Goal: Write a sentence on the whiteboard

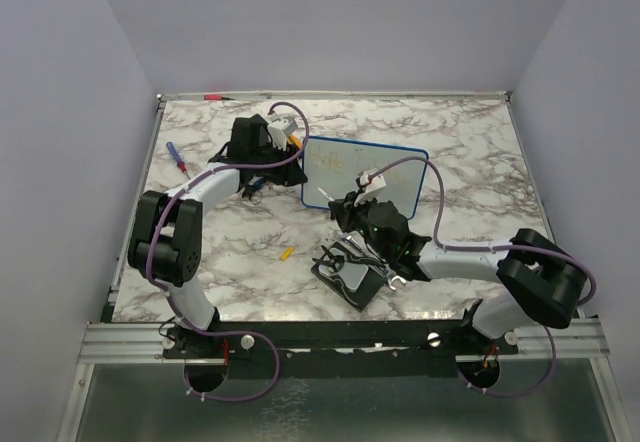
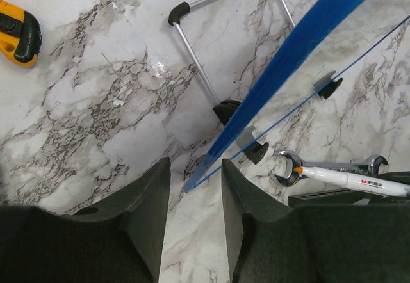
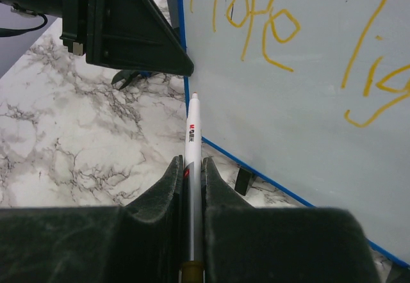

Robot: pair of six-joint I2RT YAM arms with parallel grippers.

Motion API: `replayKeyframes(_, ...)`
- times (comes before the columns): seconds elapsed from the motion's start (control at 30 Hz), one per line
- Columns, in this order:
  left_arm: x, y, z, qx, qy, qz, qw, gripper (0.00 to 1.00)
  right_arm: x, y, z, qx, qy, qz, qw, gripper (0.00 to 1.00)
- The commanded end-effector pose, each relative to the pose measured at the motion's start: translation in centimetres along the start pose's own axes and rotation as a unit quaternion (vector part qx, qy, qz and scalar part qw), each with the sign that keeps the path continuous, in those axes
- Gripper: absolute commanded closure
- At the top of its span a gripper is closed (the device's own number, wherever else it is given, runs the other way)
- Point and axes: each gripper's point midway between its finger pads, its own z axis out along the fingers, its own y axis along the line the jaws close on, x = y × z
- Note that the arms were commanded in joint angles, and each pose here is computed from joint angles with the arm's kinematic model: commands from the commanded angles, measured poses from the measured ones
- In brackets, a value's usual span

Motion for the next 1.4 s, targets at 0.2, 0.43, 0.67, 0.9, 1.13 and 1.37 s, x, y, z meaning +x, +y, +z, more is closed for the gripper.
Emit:
replayKeyframes(0.2, -0.6, -0.2, 0.8, -0.002, -0.005, 0.011, 1.000, 0.70, 0.8, 1.2, 1.9, -0.007, 0.003, -0.009, 1.000, 1.00)
replayKeyframes(0.43, -0.7, -0.5, 0.8, 0.000, -0.005, 0.014, 1.000, 0.73, 2.0, 1.1, 2.5, 0.001, 0.013, -0.013, 1.000, 1.00)
replayKeyframes(0.67, -0.7, -0.5, 0.8, 0.001, -0.005, 0.014, 1.000, 0.73, 2.7, 0.2, 3.0, 0.032, 0.014, -0.008, 0.999, 1.00)
replayKeyframes(0.9, -0.7, -0.6, 0.7, 0.001, -0.006, 0.016, 1.000, 0.74, 2.9, -1.0, 3.0, 0.064, 0.009, -0.006, 0.998, 1.00)
replayKeyframes(1.13, -0.8, -0.6, 0.7, 0.001, -0.007, 0.016, 1.000, 0.74, 3.2, -2.3, 2.3, 0.093, 0.009, -0.008, 0.996, 1.00)
replayKeyframes(1.37, -0.9, -0.7, 0.7, 0.001, -0.008, 0.018, 1.000, 0.75, 3.2, -3.5, 1.0, 0.113, 0.010, -0.006, 0.994, 1.00)
